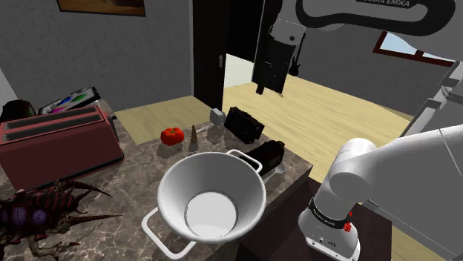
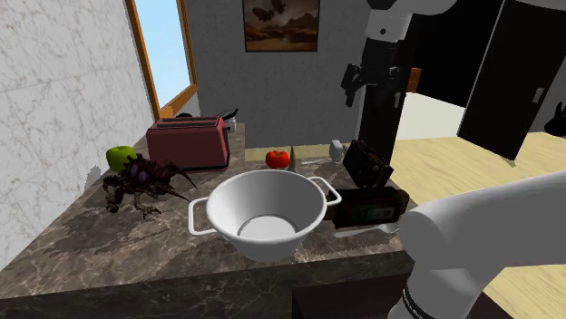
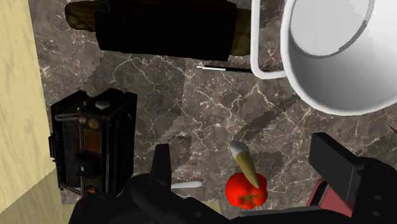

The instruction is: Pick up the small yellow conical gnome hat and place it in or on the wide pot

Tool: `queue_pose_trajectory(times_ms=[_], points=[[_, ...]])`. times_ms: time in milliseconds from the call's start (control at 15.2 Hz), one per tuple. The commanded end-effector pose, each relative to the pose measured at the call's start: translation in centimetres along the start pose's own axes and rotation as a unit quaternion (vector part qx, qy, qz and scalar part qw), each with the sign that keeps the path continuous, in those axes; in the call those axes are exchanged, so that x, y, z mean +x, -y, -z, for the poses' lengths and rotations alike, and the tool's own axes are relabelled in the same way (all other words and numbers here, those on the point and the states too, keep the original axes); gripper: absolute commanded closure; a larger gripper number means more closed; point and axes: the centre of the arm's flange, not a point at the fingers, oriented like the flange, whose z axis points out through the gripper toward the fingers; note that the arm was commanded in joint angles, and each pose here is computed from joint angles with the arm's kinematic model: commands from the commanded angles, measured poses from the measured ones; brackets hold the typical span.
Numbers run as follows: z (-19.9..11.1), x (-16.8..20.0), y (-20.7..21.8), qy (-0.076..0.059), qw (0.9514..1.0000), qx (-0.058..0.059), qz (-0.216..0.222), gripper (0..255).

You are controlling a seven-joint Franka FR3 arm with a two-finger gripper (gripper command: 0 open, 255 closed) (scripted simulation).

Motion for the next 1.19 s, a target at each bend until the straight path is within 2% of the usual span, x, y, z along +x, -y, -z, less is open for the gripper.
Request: queue_pose_trajectory(times_ms=[0, 264, 528, 792, 924, 1122], points=[[0.0, 0.0, 0.0, 0.0, 1.0, 0.0, 0.0, 0], [-3.6, 3.8, -0.4, -0.004, 0.9964, 0.005, 0.084, 0], [-7.1, 7.6, -0.1, -0.008, 0.9857, 0.009, 0.168, 0], [-10.6, 11.3, 0.8, -0.012, 0.9679, 0.014, 0.251, 0], [-12.4, 13.1, 1.5, -0.013, 0.9563, 0.016, 0.292, 0], [-14.9, 15.7, 2.9, -0.016, 0.9358, 0.019, 0.352, 0]])
